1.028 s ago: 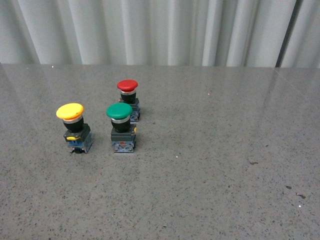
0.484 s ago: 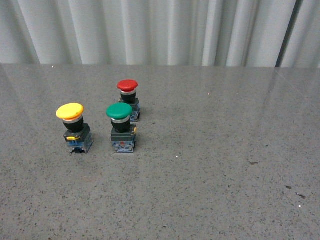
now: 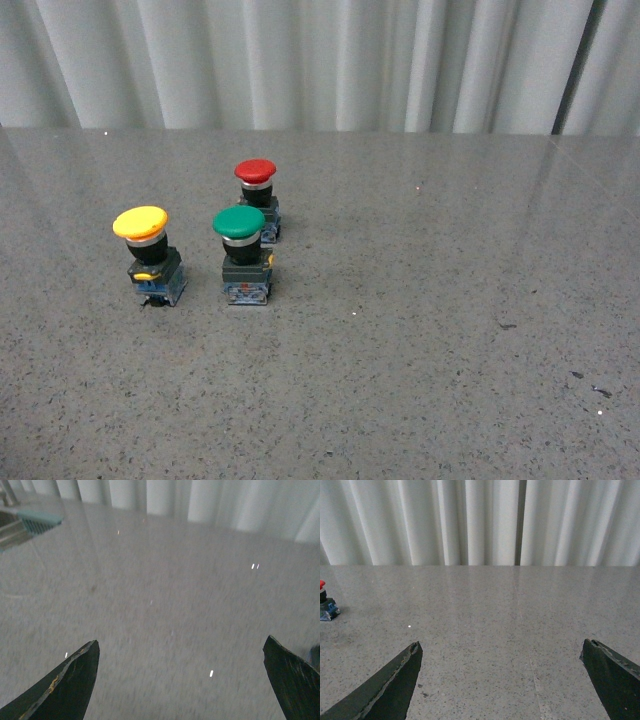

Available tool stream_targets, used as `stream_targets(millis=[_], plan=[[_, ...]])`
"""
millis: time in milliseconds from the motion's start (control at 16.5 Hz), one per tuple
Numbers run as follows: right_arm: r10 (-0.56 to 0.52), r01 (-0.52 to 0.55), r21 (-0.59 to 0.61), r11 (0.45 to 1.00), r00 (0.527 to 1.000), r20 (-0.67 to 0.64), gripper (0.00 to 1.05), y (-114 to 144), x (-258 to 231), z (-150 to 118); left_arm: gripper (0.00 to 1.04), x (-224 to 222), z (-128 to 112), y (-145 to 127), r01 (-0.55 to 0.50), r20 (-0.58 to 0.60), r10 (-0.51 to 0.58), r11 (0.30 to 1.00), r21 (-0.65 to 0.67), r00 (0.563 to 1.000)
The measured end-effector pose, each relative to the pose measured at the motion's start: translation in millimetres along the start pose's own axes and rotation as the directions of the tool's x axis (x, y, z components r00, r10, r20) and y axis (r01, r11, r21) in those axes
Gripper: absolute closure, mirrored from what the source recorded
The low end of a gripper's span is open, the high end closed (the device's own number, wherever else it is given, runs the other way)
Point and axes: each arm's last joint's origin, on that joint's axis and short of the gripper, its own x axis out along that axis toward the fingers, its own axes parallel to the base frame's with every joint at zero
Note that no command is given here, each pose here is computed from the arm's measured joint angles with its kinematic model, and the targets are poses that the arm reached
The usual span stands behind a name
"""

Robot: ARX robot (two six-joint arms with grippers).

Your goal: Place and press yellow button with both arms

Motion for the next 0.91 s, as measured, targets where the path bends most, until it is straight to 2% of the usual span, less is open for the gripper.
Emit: stream_targets(millis=[121, 242, 363, 423, 484, 544, 605, 665, 907], plan=[[0.0, 0.0, 0.0, 1.0, 1.0, 0.0, 0.07, 0, 0, 0, 0.07, 10, 15, -2, 0.003, 0.029, -0.003, 1.0, -0.005, 1.0], [0.0, 0.0, 0.0, 1.0, 1.0, -0.001, 0.07, 0, 0, 0, 0.07, 45, 44, -15, 0.057, 0.024, -0.058, 0.998, 0.023, 0.998], [0.0, 0.0, 0.0, 1.0, 1.0, 0.001, 0.07, 0, 0, 0, 0.07, 84, 51, -45, 0.167, -0.099, -0.158, 0.982, 0.088, 0.982], [0.0, 0.0, 0.0, 1.0, 1.0, 0.0, 0.07, 0, 0, 0, 0.07, 101, 52, -63, 0.248, -0.166, -0.229, 0.963, 0.104, 0.959], [0.0, 0.0, 0.0, 1.0, 1.0, 0.0, 0.07, 0, 0, 0, 0.07, 109, 54, -74, 0.277, -0.187, -0.254, 0.954, 0.11, 0.949], [0.0, 0.0, 0.0, 1.0, 1.0, 0.0, 0.07, 0, 0, 0, 0.07, 129, 55, -114, 0.375, -0.241, -0.338, 0.918, 0.127, 0.91], [0.0, 0.0, 0.0, 1.0, 1.0, 0.0, 0.07, 0, 0, 0, 0.07, 132, 33, -141, 0.408, -0.321, -0.35, 0.902, 0.137, 0.88], [0.0, 0.0, 0.0, 1.0, 1.0, 0.0, 0.07, 0, 0, 0, 0.07, 131, 27, -149, 0.419, -0.335, -0.357, 0.898, 0.133, 0.872], [0.0, 0.0, 0.0, 1.0, 1.0, 0.0, 0.07, 0, 0, 0, 0.07, 126, 11, -155, 0.42, -0.349, -0.359, 0.9, 0.117, 0.866]])
